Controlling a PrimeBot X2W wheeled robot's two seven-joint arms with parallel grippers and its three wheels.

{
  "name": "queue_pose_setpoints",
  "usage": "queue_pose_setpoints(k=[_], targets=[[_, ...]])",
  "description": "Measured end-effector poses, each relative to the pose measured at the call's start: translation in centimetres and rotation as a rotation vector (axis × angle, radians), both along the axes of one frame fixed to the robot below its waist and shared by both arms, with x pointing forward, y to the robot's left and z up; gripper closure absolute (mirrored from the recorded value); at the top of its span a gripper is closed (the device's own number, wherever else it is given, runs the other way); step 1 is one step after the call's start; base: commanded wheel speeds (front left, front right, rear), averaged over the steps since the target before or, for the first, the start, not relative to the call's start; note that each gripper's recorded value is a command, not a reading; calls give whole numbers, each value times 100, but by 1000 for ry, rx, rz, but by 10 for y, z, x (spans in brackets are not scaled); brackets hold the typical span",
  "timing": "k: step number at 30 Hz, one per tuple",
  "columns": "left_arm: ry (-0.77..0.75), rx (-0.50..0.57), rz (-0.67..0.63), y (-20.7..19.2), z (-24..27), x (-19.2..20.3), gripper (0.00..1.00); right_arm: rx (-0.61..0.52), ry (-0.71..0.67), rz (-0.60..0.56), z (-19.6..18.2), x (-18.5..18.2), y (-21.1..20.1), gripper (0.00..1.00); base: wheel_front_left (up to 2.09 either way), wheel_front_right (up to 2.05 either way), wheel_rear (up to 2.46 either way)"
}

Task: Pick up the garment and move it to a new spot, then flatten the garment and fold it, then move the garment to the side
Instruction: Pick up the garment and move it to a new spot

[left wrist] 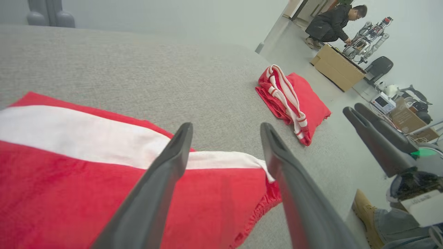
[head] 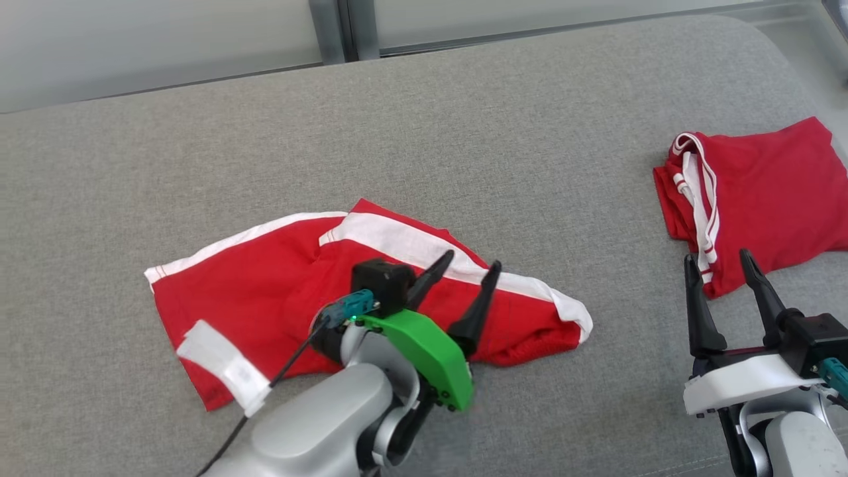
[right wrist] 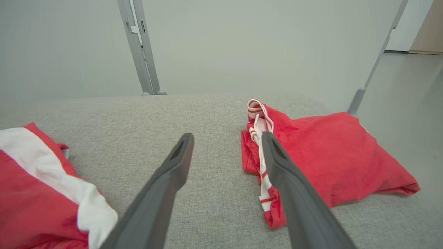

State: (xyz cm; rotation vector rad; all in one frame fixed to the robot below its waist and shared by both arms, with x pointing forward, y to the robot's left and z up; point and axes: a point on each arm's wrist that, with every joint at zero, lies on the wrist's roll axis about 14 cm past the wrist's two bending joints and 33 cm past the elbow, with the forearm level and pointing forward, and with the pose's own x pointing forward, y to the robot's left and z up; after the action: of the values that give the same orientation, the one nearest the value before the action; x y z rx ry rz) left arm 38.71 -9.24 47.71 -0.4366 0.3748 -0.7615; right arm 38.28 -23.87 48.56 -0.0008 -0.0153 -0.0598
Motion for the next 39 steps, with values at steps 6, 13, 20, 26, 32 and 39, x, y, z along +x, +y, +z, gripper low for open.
queue_pose_setpoints(k=[6,13,20,26,32,39], targets=[[-147,52,225,81,22,34,0,-5,-11,26,3,-2,8,0,0,0,0],[-225,123,396,153,25,29,0,-12,-21,62,6,0,17,0,0,0,0],[-251,204,541,211,17,6,0,-14,-37,112,12,0,32,0,0,0,0],[-232,246,673,255,4,-23,0,-18,-42,142,14,-6,41,0,0,0,0],[-227,252,696,276,-7,-51,0,-16,-31,155,11,-14,47,0,0,0,0],[-210,259,747,302,-18,-71,0,-5,-15,153,5,-22,49,0,0,0,0]])
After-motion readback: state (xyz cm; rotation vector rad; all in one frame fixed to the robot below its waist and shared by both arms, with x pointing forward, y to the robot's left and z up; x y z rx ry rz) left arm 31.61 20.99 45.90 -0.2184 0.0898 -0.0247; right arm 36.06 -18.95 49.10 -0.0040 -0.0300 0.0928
